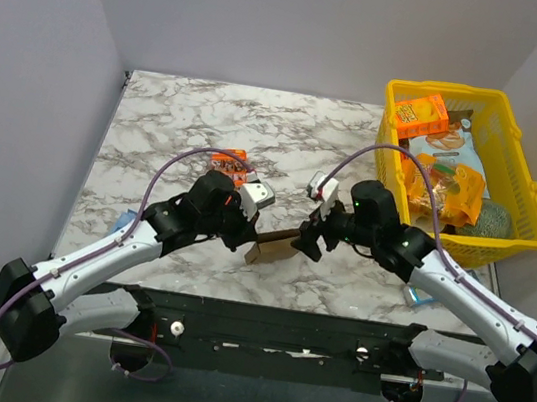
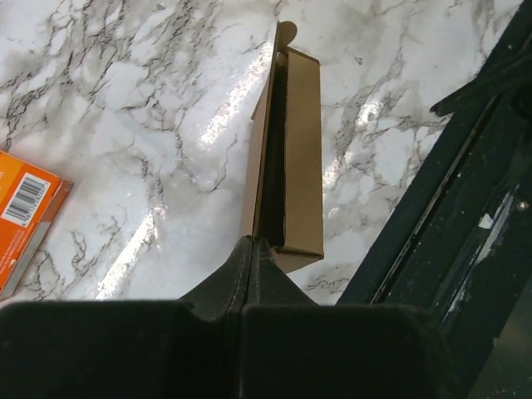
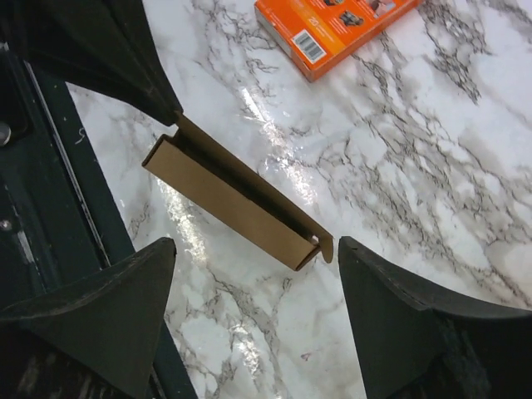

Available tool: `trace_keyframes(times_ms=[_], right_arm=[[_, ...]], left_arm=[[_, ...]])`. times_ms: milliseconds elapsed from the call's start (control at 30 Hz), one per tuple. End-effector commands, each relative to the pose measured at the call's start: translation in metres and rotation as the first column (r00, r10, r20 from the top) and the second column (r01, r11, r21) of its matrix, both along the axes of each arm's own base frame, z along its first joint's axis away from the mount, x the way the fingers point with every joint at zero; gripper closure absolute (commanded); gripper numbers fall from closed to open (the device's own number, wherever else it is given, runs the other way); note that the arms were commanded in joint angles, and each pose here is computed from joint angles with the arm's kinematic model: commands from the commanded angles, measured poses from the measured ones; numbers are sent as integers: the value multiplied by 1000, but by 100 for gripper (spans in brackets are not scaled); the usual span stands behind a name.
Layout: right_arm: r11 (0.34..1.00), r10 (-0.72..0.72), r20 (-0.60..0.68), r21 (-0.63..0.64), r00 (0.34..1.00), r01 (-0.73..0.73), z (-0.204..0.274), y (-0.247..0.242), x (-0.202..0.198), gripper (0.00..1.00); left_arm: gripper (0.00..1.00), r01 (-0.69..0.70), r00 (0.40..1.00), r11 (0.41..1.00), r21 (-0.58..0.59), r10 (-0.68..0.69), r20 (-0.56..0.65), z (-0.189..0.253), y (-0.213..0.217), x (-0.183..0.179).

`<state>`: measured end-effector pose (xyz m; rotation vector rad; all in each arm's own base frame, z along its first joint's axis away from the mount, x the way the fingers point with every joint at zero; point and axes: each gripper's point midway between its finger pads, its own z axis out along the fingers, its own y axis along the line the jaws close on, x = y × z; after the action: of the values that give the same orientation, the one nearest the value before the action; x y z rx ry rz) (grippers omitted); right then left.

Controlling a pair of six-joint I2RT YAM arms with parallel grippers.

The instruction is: Fold the paper box

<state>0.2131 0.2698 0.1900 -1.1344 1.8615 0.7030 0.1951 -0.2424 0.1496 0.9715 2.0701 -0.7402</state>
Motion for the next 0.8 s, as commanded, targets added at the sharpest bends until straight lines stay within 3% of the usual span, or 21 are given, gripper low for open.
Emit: trace_keyframes(times_ms=[0,67,267,567,767], right_arm=[[981,190,93,-54,977,-185,-18,18,-15,12],[972,231,114,-77,966,-223,-28,23,-21,4],[968,251,323,-68,912,-242,-23,35,-14,3],[948,317,357,-139,879,-285,-32,42,-18,3],[921,388,292,-161,874,-355,-43,47,-32,4]], left_arm=[[100,104,994,992,-64,-103,18,11,-10,-15],[100,108,994,992,-66,-107,21,11,-10,-15],[100,127,992,989,-72,-127,9,11,-12,-18],[100,144,990,986,-86,-144,11,14,-13,-22],[100,139,990,987,-87,-137,21,16,-12,-21]])
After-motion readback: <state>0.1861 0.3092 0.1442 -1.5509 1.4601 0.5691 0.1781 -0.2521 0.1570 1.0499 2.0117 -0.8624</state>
